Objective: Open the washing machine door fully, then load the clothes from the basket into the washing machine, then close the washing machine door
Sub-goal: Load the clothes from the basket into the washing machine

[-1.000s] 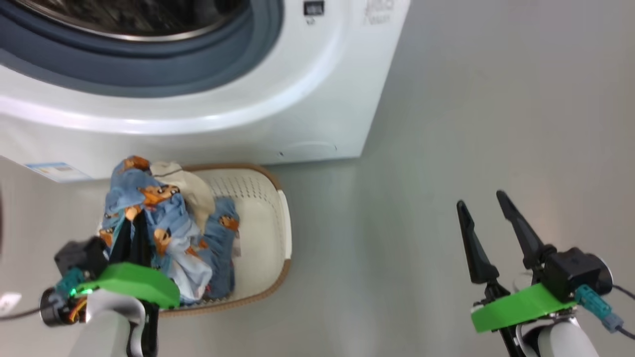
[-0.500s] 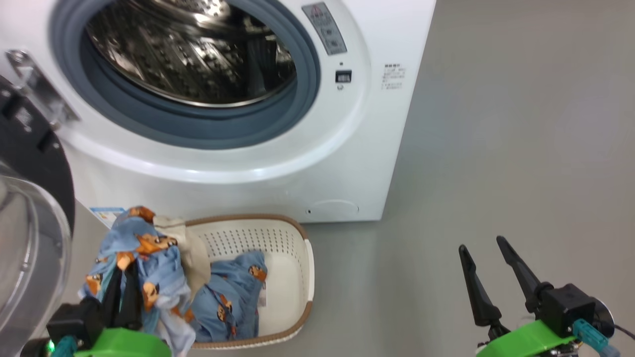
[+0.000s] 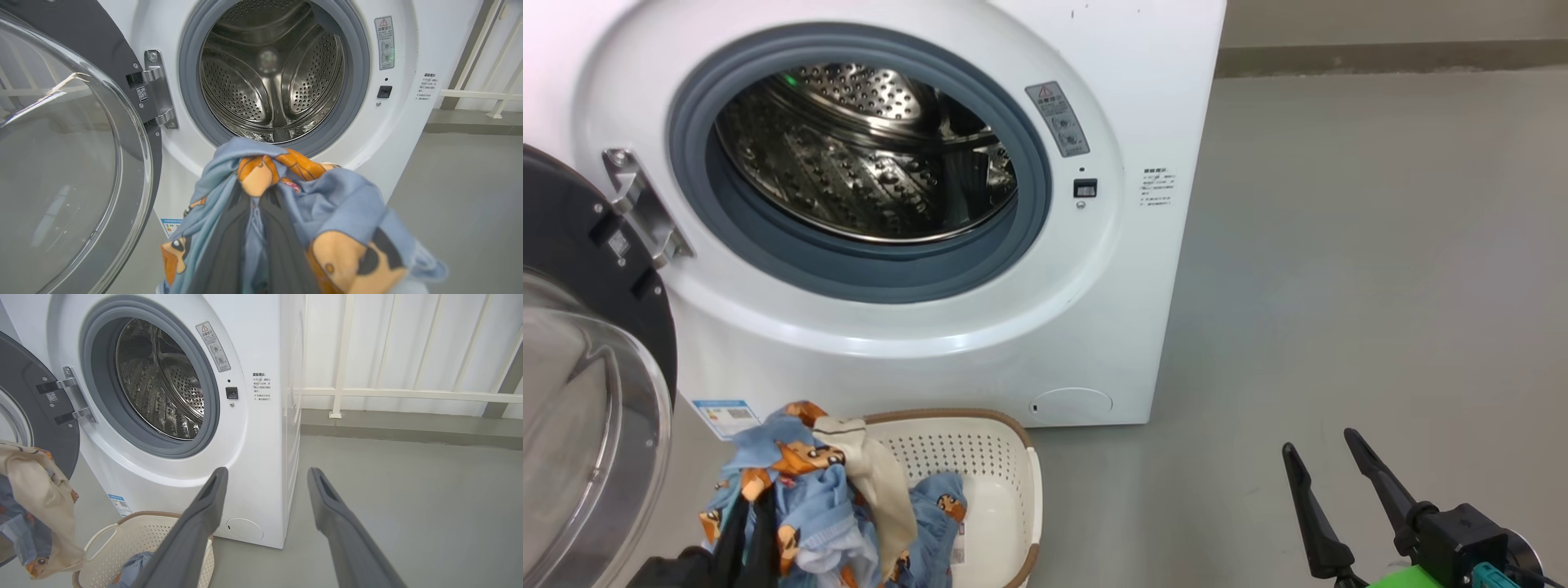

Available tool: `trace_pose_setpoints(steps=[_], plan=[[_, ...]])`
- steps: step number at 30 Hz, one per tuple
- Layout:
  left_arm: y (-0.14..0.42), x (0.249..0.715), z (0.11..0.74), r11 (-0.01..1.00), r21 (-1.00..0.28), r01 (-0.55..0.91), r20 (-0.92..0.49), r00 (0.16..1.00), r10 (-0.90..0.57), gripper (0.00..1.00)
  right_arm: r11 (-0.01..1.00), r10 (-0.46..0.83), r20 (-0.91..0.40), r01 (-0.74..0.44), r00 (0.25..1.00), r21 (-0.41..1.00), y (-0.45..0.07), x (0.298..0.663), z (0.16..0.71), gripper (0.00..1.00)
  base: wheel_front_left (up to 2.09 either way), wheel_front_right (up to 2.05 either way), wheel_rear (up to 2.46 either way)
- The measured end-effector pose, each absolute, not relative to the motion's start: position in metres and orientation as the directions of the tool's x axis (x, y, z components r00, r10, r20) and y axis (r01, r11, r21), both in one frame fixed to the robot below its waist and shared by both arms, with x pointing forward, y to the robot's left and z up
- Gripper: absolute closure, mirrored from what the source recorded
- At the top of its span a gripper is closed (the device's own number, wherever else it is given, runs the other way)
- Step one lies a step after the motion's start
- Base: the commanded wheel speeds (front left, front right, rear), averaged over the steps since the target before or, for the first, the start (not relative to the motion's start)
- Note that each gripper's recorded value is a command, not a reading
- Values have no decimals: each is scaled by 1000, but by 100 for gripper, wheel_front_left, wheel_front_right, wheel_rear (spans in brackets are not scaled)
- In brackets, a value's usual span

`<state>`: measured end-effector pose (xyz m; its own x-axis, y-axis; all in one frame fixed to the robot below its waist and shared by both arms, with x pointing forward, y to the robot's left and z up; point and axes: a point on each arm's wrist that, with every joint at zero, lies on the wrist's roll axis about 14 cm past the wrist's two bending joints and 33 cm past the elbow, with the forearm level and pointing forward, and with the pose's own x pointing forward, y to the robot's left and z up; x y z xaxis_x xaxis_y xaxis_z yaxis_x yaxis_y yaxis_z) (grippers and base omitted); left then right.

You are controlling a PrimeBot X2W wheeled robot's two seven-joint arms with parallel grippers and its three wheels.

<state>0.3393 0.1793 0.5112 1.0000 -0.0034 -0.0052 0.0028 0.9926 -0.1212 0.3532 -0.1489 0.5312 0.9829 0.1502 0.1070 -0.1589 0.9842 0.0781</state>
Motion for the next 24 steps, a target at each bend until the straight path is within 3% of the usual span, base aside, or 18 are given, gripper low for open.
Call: trace_pose_setpoints(steps=[24], plan=[[171, 334, 514, 992, -124, 27, -5, 1000, -28, 100, 986, 135, 121, -145, 983, 81, -154, 346, 538, 0, 0, 0, 0]])
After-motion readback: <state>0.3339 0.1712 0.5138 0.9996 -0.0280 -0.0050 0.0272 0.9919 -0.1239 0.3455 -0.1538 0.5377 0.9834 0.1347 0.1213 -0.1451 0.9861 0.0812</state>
